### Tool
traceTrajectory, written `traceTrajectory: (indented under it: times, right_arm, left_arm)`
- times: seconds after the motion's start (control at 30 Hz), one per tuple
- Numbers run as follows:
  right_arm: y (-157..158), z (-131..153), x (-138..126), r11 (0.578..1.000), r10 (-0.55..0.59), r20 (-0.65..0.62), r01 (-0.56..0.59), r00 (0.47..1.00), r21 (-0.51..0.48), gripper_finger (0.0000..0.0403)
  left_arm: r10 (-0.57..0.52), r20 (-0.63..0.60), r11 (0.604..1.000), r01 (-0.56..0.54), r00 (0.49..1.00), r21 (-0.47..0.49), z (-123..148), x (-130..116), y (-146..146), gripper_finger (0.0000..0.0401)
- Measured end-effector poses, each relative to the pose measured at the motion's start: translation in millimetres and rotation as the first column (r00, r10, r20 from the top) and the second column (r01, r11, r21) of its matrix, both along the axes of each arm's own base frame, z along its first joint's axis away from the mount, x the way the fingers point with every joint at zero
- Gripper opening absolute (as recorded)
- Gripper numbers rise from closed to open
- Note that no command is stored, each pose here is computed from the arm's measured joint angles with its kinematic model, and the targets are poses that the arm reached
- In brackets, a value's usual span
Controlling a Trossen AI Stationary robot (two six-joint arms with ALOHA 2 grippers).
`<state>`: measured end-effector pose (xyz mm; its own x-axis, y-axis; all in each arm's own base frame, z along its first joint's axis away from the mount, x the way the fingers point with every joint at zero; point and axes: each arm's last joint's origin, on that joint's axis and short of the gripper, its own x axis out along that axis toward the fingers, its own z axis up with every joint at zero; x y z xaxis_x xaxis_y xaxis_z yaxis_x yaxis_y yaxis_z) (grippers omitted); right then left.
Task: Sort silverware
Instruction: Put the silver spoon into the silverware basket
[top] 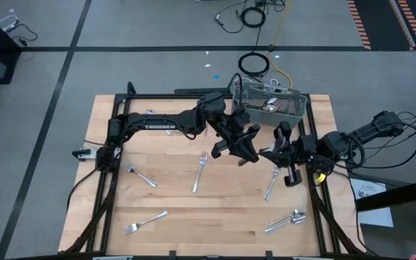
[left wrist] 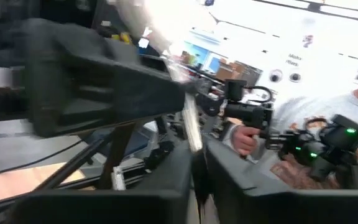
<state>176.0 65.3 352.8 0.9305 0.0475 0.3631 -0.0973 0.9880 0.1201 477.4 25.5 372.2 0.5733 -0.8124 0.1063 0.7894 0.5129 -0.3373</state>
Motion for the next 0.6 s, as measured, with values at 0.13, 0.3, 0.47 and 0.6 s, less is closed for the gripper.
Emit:
traceTrajectory:
  times: [0.13, 0.3, 0.47, 0.6]
  right_arm:
    - [0, 0, 0, 1.0, -0.006, 0.002, 0.006, 1.0, 0.01, 0.0016]
    - [-2, 0, 0, 0.996, -0.05, -0.009, 0.05, 0.999, 0.069, 0.0056]
    - [-6, 2, -7, 0.989, -0.084, -0.023, 0.087, 0.996, 0.12, 0.0103]
    - [-14, 0, -24, 0.985, -0.049, -0.102, 0.065, 0.994, 0.161, 0.0123]
  left_arm:
    - [0.006, 0.009, 1.0, -0.006, 1.0, 0.008, -1, 0, 1, 0.0013]
    - [0.001, 0.029, 1.0, -0.001, 1.0, 0.016, 1, 0, 0, 0.0009]
    - [0.055, 0.032, 0.998, -0.056, 0.998, 0.01, 1, 0, 10, 0.0009]
    - [0.17, 0.05, 0.985, -0.171, 0.984, 0.005, 1, 0, 28, 0.0009]
